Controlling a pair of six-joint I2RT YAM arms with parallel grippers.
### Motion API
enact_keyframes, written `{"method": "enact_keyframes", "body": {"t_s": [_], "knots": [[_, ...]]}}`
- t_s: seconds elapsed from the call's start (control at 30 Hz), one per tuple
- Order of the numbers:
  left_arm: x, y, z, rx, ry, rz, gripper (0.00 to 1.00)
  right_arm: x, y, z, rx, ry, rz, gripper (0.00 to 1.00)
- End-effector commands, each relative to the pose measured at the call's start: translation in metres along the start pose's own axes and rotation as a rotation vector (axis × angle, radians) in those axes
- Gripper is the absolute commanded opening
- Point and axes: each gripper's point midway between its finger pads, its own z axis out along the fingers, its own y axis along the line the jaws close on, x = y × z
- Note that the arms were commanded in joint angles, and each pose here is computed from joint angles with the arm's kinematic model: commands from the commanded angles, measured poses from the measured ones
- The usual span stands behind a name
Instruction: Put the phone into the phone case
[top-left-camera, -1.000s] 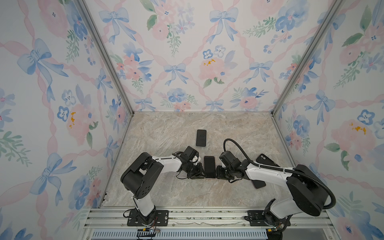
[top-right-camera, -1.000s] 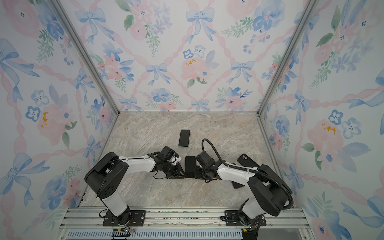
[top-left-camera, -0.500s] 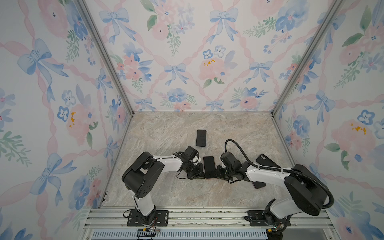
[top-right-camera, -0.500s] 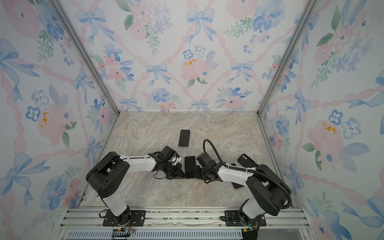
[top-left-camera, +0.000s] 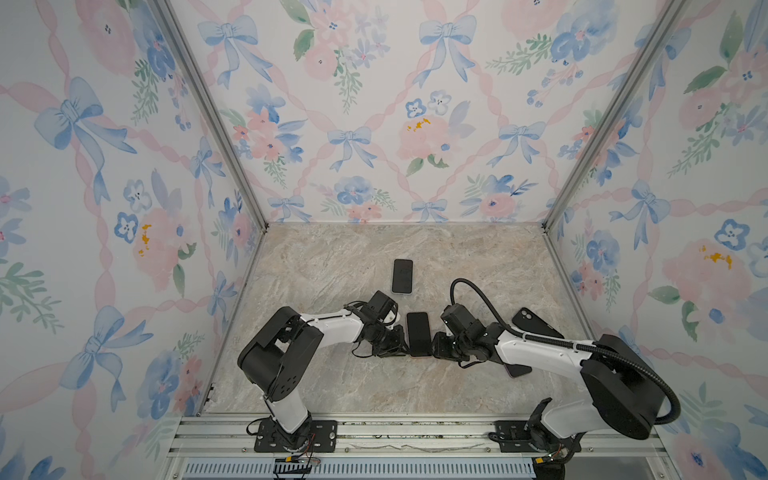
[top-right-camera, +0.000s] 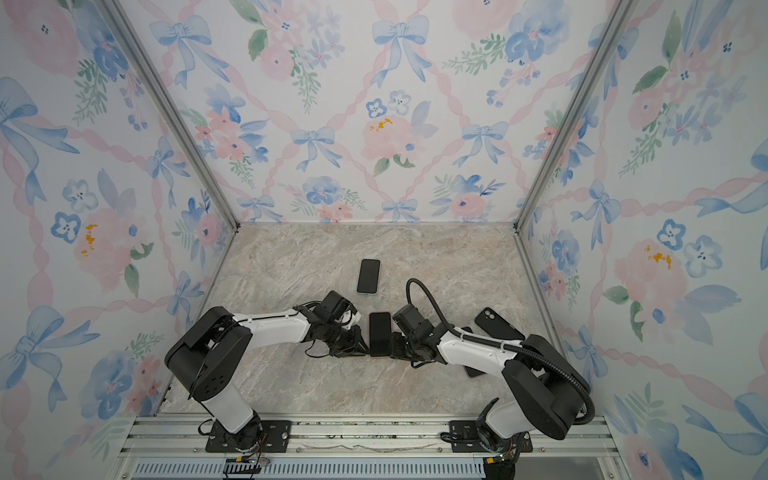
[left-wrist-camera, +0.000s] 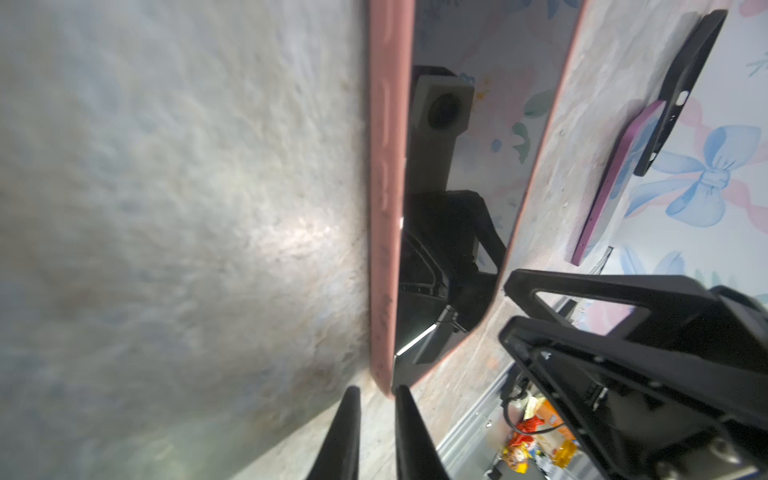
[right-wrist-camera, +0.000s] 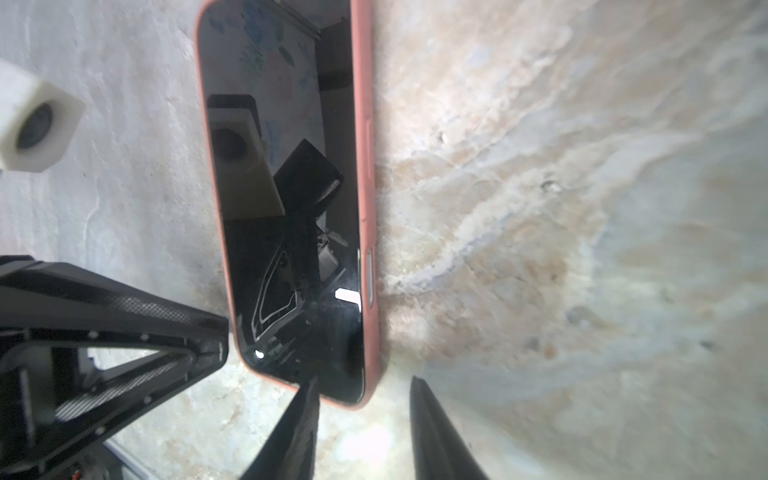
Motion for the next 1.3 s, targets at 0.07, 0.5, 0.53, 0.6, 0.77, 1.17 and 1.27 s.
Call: {"method": "enact_keyframes", "body": {"t_s": [0.07, 0.5, 0.53, 0.6, 0.77, 1.17, 1.27], "knots": [[-0.042, -0.006, -0.027, -0.01, -0.111, 0.038, 0.34, -0.033, 0.001, -0.009, 0.009, -0.041, -0.035, 0.46], [-0.081, -0.007, -0.002, 0.004, -0.071, 0.054, 0.36, -0.078, 0.011, 0.013, -0.036, -0.035, -0.05, 0.48], [-0.08, -0.005, 0.0, 0.0, -0.066, 0.05, 0.36, -0.075, 0.008, 0.02, -0.026, -0.018, -0.048, 0.48], [-0.079, -0.002, 0.003, -0.008, -0.059, 0.047, 0.34, -0.075, 0.009, 0.025, -0.032, -0.009, -0.045, 0.48], [-0.073, -0.002, 0.014, -0.019, -0.033, 0.053, 0.29, -0.072, 0.013, 0.036, -0.059, 0.01, -0.029, 0.46], [-0.068, -0.017, 0.031, -0.026, -0.006, 0.089, 0.03, -0.055, 0.026, 0.051, -0.057, 0.031, -0.028, 0.31], [-0.068, -0.025, 0.031, -0.02, -0.014, 0.105, 0.0, -0.051, 0.025, 0.052, -0.038, 0.035, -0.027, 0.29]]}}
